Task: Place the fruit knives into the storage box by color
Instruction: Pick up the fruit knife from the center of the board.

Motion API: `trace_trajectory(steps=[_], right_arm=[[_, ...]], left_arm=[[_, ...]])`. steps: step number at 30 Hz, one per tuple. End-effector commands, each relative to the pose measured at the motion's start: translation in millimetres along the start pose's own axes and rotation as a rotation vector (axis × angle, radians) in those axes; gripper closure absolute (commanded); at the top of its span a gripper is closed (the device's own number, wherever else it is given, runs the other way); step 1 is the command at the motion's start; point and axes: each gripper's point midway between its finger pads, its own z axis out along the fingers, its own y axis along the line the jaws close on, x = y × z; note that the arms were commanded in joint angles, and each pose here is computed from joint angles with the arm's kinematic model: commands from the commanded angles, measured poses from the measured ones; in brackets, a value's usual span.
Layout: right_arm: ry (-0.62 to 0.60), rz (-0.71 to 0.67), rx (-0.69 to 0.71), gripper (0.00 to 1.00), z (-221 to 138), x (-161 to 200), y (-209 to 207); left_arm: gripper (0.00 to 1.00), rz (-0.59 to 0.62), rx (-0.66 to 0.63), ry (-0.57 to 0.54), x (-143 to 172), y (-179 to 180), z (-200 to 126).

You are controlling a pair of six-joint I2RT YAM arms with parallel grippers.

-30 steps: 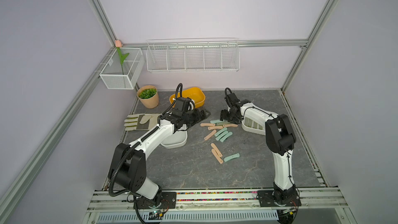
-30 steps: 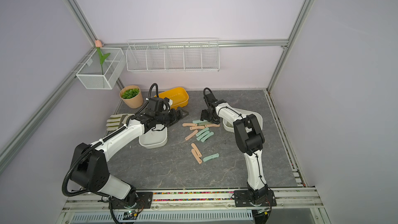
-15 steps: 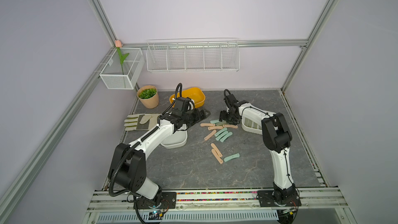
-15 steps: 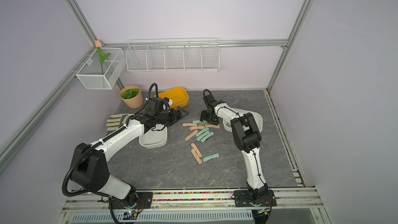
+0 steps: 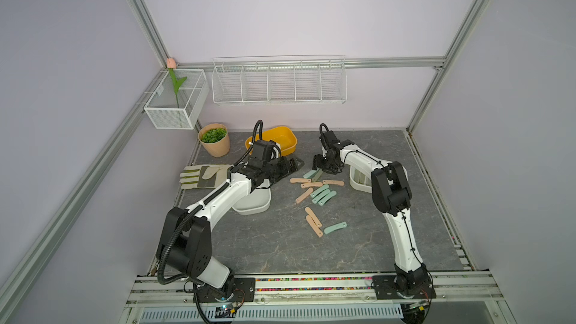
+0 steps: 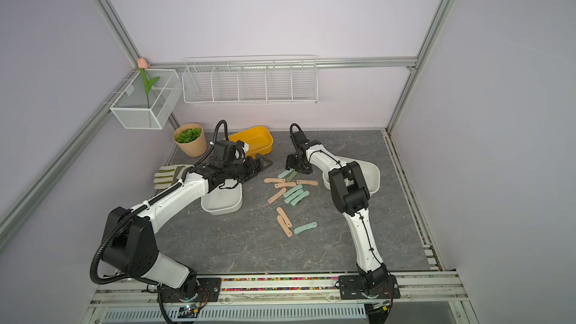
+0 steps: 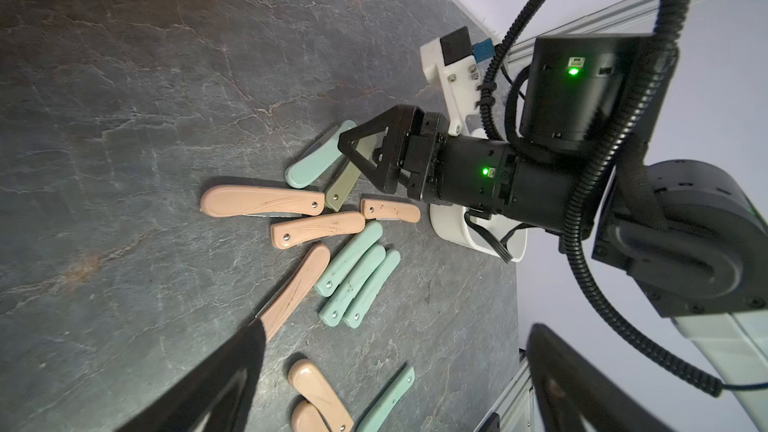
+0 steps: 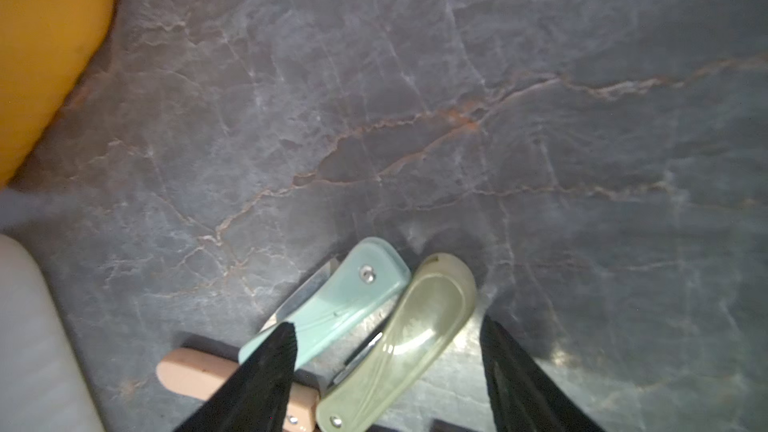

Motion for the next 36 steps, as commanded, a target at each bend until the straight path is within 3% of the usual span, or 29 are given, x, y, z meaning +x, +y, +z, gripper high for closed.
trace_trajectory(steps=[1, 14, 19, 25, 36], right_arm=[[0.042, -0.059, 0.128, 0.27, 3, 20, -15], [0.045, -0.153, 0.250, 0.29, 9, 33, -13], [0.056, -0.163, 0.312, 0.34, 6, 37, -29], [0.051, -0.101, 0.272, 0.48, -1, 34, -45], [0.052, -0.047, 0.175, 0.53, 4, 24, -47]], left_arm=[[0.01, -0.012, 0.013, -0.016, -1, 0, -3], [0.01, -0.022, 0.023, -0.031, -1, -2, -8], [0.01, -0.023, 0.020, -0.034, -1, -2, -9], [0.01, -0.027, 0.021, -0.035, -1, -1, -9], [0.01, -0.034, 0.031, -0.044, -3, -4, -8]])
